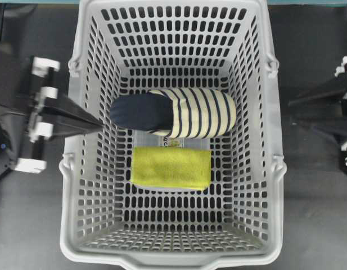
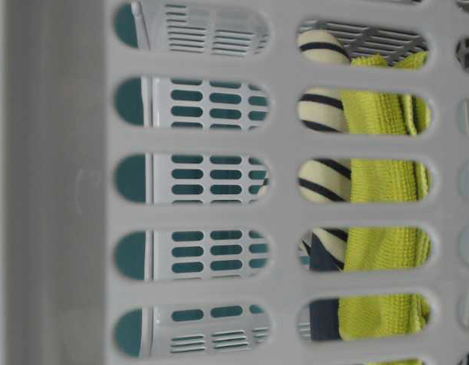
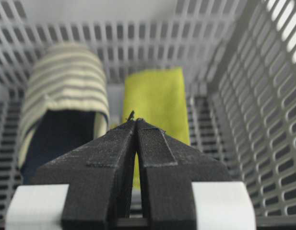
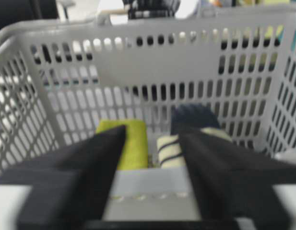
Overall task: Pick up the yellow cloth from the shopping basket with the left arm.
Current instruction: 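Move the left gripper over the basket toward the yellow cloth, then lower the open left gripper into the basket onto the yellow cloth, then close the left gripper on the middle of the yellow cloth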
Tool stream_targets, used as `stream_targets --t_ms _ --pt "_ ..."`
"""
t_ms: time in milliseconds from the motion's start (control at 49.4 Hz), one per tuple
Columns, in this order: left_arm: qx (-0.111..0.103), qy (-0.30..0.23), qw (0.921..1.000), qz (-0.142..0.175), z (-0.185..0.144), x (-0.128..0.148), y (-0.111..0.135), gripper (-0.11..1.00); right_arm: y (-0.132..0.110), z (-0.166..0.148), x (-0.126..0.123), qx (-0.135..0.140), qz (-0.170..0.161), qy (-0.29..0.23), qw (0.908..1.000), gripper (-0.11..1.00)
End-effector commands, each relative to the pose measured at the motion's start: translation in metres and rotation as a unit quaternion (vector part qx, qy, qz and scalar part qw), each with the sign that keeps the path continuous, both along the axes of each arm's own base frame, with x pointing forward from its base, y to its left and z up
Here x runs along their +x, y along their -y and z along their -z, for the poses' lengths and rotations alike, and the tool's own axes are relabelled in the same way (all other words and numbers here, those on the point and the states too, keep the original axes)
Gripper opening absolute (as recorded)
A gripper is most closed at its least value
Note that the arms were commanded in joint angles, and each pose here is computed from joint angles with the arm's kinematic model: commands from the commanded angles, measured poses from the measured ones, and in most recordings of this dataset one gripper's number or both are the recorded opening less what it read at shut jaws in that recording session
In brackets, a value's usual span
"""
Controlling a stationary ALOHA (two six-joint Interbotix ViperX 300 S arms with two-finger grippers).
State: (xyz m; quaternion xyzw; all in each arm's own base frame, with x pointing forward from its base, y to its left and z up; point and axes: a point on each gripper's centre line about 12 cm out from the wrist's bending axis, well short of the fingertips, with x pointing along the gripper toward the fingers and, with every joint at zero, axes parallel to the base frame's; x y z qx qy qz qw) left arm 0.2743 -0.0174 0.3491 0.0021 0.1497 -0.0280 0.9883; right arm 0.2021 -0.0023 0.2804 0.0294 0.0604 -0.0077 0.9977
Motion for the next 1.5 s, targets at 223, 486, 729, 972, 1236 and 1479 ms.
stream_targets --t_ms 223,486,729,972,1236,1479 --pt "0.010 -0.133 0.9910 -0.006 -0.007 0.047 0.003 0.01 0.000 -0.009 0.002 -0.002 0.001 0.010 0.9999 0.78" --pt "0.013 -0.194 0.9810 -0.003 0.005 0.100 0.010 0.51 0.000 -0.012 0.000 -0.003 0.001 0.018 0.9998 0.77" --pt "0.020 -0.243 0.9699 0.007 0.032 0.144 0.024 0.89 0.000 -0.017 -0.006 -0.002 0.001 0.032 0.9995 0.76" --pt "0.029 -0.308 0.9507 0.017 0.092 0.169 0.037 0.87 0.000 -0.023 -0.013 -0.008 0.000 0.049 0.9988 0.77" --pt "0.032 -0.370 0.9286 0.013 0.148 0.178 0.037 0.87 0.000 -0.022 -0.015 -0.010 0.000 0.050 0.9987 0.76" --pt "0.035 -0.389 0.9204 0.013 0.164 0.172 0.036 0.86 0.000 -0.022 -0.015 -0.010 0.000 0.051 0.9986 0.76"
